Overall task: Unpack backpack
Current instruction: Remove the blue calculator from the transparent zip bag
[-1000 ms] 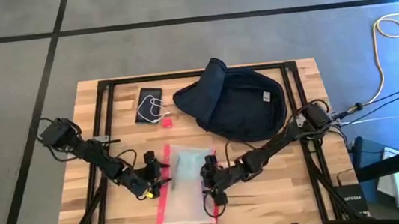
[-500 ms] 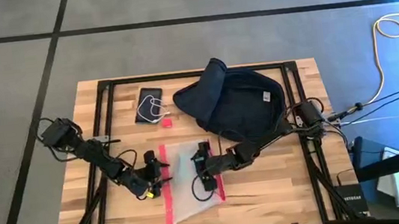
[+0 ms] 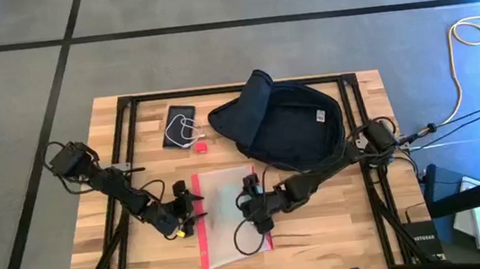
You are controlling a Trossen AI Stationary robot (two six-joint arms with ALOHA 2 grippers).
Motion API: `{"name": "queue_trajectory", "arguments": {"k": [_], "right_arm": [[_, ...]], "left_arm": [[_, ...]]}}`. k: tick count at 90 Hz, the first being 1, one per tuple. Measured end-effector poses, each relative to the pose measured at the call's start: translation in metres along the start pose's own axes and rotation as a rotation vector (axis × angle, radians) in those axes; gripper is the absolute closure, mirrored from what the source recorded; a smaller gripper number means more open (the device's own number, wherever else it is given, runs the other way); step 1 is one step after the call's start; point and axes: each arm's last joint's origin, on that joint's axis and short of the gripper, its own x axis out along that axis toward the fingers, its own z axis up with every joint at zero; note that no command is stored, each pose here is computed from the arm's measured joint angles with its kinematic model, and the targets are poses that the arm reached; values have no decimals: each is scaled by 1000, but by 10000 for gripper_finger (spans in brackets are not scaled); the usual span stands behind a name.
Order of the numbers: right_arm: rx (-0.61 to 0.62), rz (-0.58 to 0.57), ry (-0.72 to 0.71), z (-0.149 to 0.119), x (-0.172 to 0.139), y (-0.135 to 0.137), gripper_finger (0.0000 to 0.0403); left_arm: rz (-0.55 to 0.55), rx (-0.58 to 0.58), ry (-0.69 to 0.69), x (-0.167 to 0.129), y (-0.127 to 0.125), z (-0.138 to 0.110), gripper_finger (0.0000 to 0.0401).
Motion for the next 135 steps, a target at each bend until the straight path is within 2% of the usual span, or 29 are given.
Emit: {"name": "queue_trajectory", "arguments": {"k": [10,32,56,73,85,99,119,135], "right_arm": [[-65,-37,103,-8,-7,6,127],[-160,-53,162,-12,-27,23,127],[-45,-59,260,-28,-34,22,127],[-7,-49,286,-35,-45,27,127],[-5,-9,354,-42,-57,36,127],[31,-22,421,-49,-72,45,127],[103,-95,377,-48,-90,54,127],[178,-114,376,-48,-85,55,127]], "left_arm": [[0,6,7,1,0,-2,162],[8,-9,15,3,0,-5,162],[10,-1,18,3,0,-5,162],[10,-6,19,3,0,-5,162],[11,-4,18,3,0,-6,162],[12,-6,18,3,0,-6,162],[13,0,15,3,0,-5,162],[23,4,7,3,0,-5,162]]}}
